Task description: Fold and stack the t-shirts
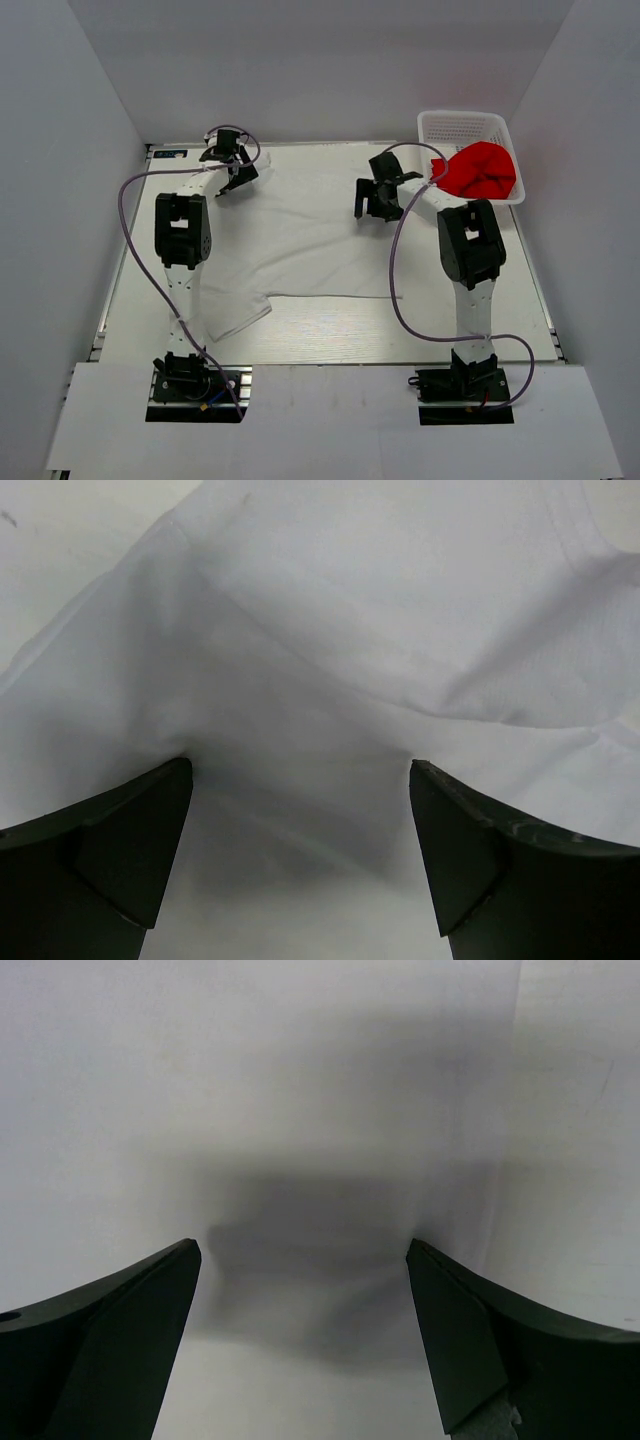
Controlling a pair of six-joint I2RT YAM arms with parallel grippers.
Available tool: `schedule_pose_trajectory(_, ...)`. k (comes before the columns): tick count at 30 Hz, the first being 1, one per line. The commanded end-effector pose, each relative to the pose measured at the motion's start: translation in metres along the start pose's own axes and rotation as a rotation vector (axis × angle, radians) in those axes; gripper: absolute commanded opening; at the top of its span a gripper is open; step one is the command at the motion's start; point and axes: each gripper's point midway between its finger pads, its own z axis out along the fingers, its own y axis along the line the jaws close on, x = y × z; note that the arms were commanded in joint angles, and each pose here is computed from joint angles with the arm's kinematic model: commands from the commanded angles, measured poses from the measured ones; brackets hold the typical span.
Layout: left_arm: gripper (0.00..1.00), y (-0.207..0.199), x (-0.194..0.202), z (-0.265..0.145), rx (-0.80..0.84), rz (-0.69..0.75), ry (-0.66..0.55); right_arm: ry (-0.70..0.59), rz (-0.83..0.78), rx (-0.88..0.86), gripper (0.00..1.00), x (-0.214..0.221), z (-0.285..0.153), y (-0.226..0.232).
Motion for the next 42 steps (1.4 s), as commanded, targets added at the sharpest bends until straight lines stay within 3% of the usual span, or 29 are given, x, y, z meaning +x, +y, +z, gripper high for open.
schedule_pose_trajectory(1, 1.0, 0.009, 0.018, 0.019, 0.017, 0.002, 0.1, 0.078, 0.04, 0.078, 0.9, 0.012, 0.021, -0.024)
schedule_pose_trajectory(4, 1.0, -0.003, 0.021, 0.028, 0.077, 0.005, 0.109, 0.068, 0.055, 0.091, 0.9, 0.0, 0.028, -0.028)
schedule_pose_trajectory(11, 1.0, -0.046, -0.014, 0.025, 0.245, 0.006, 0.064, -0.004, 0.03, 0.085, 0.9, -0.05, 0.032, -0.027)
schedule_pose_trajectory(17, 1.0, -0.07, -0.069, -0.038, 0.374, 0.014, -0.057, -0.139, -0.042, 0.014, 0.9, -0.096, -0.01, -0.005)
schedule_pose_trajectory(19, 1.0, -0.066, -0.07, -0.055, 0.375, 0.014, -0.059, -0.215, -0.048, -0.035, 0.9, -0.112, -0.037, 0.007)
schedule_pose_trajectory(21, 1.0, -0.06, -0.087, -0.095, 0.378, 0.02, -0.109, -0.202, -0.067, -0.041, 0.9, -0.096, -0.04, 0.007)
schedule_pose_trajectory(22, 1.0, -0.044, -0.071, -0.093, 0.323, 0.02, -0.083, -0.249, -0.08, -0.077, 0.9, -0.103, -0.062, 0.018)
schedule_pose_trajectory(23, 1.0, -0.037, -0.061, -0.103, 0.293, 0.028, -0.068, -0.227, -0.089, -0.075, 0.9, -0.083, -0.053, 0.018)
schedule_pose_trajectory(24, 1.0, -0.03, -0.073, -0.135, 0.29, -0.005, -0.115, -0.254, -0.094, -0.09, 0.9, -0.083, -0.066, 0.023)
schedule_pose_trajectory(25, 1.0, -0.012, -0.035, -0.13, 0.231, -0.004, -0.042, -0.312, -0.089, -0.116, 0.9, -0.089, -0.08, 0.034)
schedule_pose_trajectory(26, 1.0, -0.002, -0.02, -0.138, 0.217, -0.023, -0.012, -0.245, -0.088, -0.095, 0.9, -0.054, -0.064, 0.026)
schedule_pose_trajectory(29, 1.0, 0.029, 0.049, -0.17, 0.211, -0.114, 0.111, -0.319, -0.039, -0.108, 0.9, -0.047, -0.092, 0.027)
schedule_pose_trajectory(30, 1.0, 0.039, 0.065, -0.175, 0.197, -0.129, 0.133, -0.274, 0.007, -0.092, 0.9, -0.021, -0.081, 0.018)
schedule_pose_trajectory(31, 1.0, 0.06, 0.102, -0.175, 0.14, -0.15, 0.199, -0.31, 0.026, -0.104, 0.9, -0.024, -0.096, 0.018)
schedule_pose_trajectory(32, 1.0, 0.066, 0.108, -0.193, 0.141, -0.165, 0.189, -0.332, 0.043, -0.111, 0.9, -0.025, -0.098, 0.017)
schedule_pose_trajectory(33, 1.0, 0.089, 0.144, -0.198, 0.075, -0.169, 0.266, -0.282, 0.091, -0.089, 0.9, 0.001, -0.088, 0.007)
schedule_pose_trajectory(39, 1.0, 0.136, 0.226, -0.239, 0.022, -0.275, 0.368, -0.347, 0.205, -0.024, 0.9, 0.014, -0.105, -0.018)
schedule_pose_trajectory(42, 1.0, 0.148, 0.243, -0.252, 0.028, -0.301, 0.37, -0.341, 0.208, -0.019, 0.9, 0.017, -0.108, -0.02)
